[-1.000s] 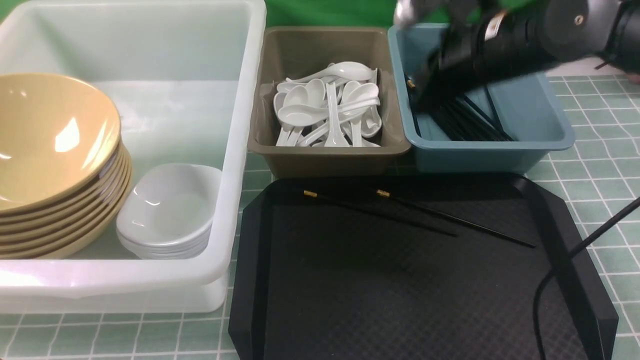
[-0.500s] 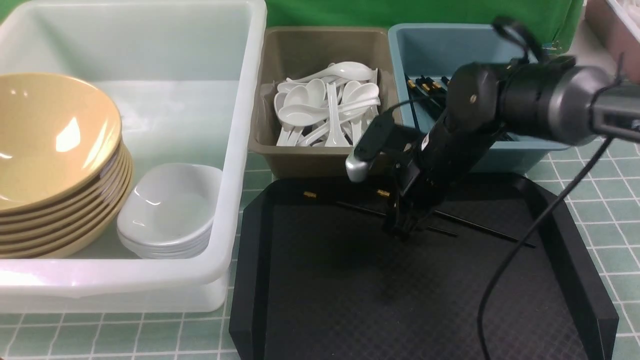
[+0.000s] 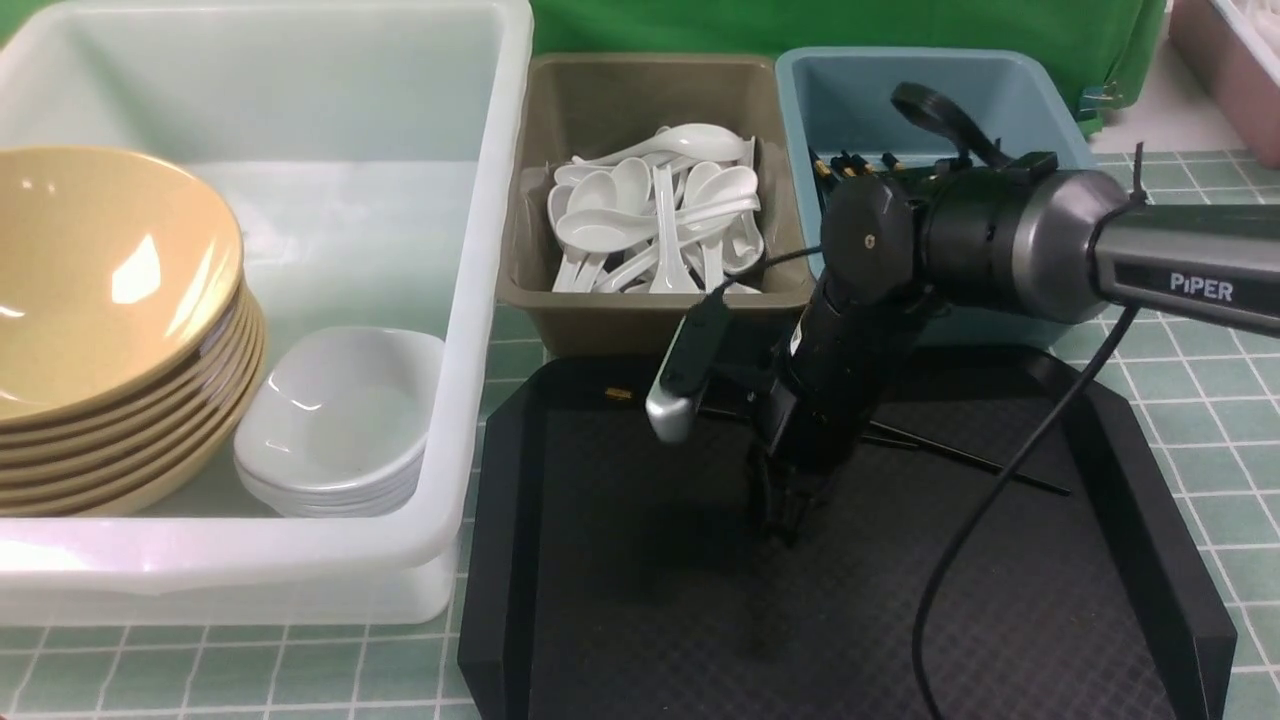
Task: On blue table put chopsticks spoon bowls plates into blue grey white boxes.
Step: 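Grasp the chopsticks with the right gripper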
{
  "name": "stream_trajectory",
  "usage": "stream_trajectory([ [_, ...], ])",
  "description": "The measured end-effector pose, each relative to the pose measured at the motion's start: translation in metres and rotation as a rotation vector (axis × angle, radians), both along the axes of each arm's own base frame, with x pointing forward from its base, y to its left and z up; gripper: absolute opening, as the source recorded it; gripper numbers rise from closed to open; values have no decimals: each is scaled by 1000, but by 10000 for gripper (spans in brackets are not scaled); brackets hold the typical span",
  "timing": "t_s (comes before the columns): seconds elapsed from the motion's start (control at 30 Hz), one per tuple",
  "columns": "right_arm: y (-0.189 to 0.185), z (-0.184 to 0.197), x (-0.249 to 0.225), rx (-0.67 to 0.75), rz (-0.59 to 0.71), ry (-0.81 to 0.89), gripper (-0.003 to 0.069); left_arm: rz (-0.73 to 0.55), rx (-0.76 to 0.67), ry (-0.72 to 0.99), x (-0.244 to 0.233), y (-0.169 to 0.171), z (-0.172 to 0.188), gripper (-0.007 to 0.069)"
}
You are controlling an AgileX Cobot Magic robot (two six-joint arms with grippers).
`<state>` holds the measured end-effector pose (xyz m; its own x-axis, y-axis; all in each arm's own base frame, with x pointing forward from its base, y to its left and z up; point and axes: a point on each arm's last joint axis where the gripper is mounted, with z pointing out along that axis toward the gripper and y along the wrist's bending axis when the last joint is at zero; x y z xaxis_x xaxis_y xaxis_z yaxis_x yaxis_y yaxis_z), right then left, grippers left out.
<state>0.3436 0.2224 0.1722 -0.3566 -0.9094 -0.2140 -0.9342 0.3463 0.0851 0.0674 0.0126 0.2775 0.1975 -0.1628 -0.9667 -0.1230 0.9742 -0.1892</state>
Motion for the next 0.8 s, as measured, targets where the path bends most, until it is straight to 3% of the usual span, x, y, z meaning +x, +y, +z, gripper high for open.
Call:
stream_trajectory([
  [0.1, -12, 20, 1, -44, -77, -36, 37, 1, 0, -1, 0, 0, 0, 130],
  [0.23, -63, 54, 9, 1, -291, -197, 37, 2, 0, -2, 0, 0, 0, 130],
  [0.37, -112, 53, 4, 53, -441, -348, 37, 7, 0, -8, 0, 1, 1, 130],
  [0.8, -118, -5, 17, 71, -476, -426, 37, 8, -15, -14, 0, 1, 1, 130],
])
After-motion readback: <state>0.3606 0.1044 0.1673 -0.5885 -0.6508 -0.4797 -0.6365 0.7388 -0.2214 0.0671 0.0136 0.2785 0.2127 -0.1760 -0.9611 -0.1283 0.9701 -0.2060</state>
